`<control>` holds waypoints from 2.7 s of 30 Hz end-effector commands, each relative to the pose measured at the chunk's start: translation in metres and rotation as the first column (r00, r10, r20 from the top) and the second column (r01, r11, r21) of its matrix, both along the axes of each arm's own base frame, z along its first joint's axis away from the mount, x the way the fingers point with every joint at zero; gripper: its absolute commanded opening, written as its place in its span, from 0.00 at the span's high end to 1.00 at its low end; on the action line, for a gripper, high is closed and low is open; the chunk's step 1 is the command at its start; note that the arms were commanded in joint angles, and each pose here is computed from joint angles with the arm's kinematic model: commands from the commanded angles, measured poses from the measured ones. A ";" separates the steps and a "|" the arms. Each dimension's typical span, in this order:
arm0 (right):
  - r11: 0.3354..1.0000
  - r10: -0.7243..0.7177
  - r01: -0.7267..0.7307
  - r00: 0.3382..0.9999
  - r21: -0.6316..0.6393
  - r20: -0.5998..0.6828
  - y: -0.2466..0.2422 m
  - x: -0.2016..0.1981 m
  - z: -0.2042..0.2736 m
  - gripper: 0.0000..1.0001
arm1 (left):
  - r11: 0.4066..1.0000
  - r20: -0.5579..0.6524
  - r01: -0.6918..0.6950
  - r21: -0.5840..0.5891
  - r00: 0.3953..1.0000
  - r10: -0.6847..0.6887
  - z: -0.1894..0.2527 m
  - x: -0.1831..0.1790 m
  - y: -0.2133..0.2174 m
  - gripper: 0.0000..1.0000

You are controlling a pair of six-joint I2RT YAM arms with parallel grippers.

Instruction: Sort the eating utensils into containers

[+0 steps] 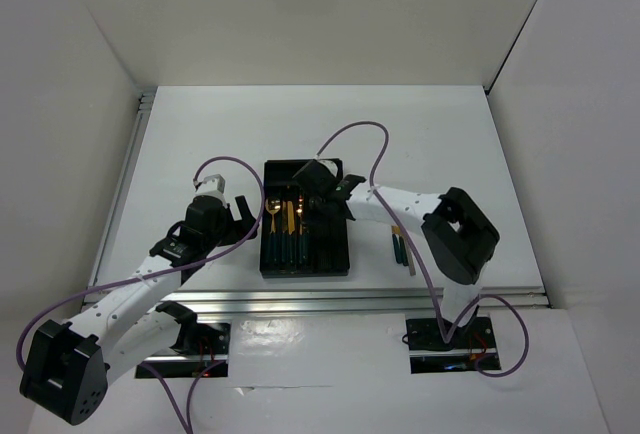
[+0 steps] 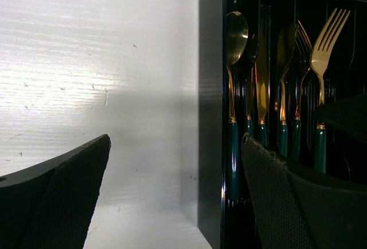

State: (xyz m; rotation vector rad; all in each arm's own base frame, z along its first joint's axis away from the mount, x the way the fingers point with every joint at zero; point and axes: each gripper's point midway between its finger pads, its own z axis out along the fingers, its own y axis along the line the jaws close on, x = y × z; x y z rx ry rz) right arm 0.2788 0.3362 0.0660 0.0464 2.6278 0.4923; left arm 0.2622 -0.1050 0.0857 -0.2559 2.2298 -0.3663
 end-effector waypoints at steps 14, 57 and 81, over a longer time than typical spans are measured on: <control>1.000 -0.002 0.002 0.999 -0.002 0.052 0.014 0.012 0.014 0.59 | 1.000 0.046 0.006 0.000 0.999 -0.006 0.008 0.006 0.001 0.00; 0.914 -0.355 0.329 0.932 -0.238 -0.076 -0.229 -0.012 -0.043 0.56 | 1.000 0.044 0.014 -0.005 0.999 -0.013 0.005 0.004 -0.001 0.00; 0.945 -0.282 0.280 0.959 -0.169 0.011 -0.202 -0.009 0.008 0.57 | 1.000 0.044 0.014 -0.005 0.999 -0.013 0.005 0.004 -0.001 0.00</control>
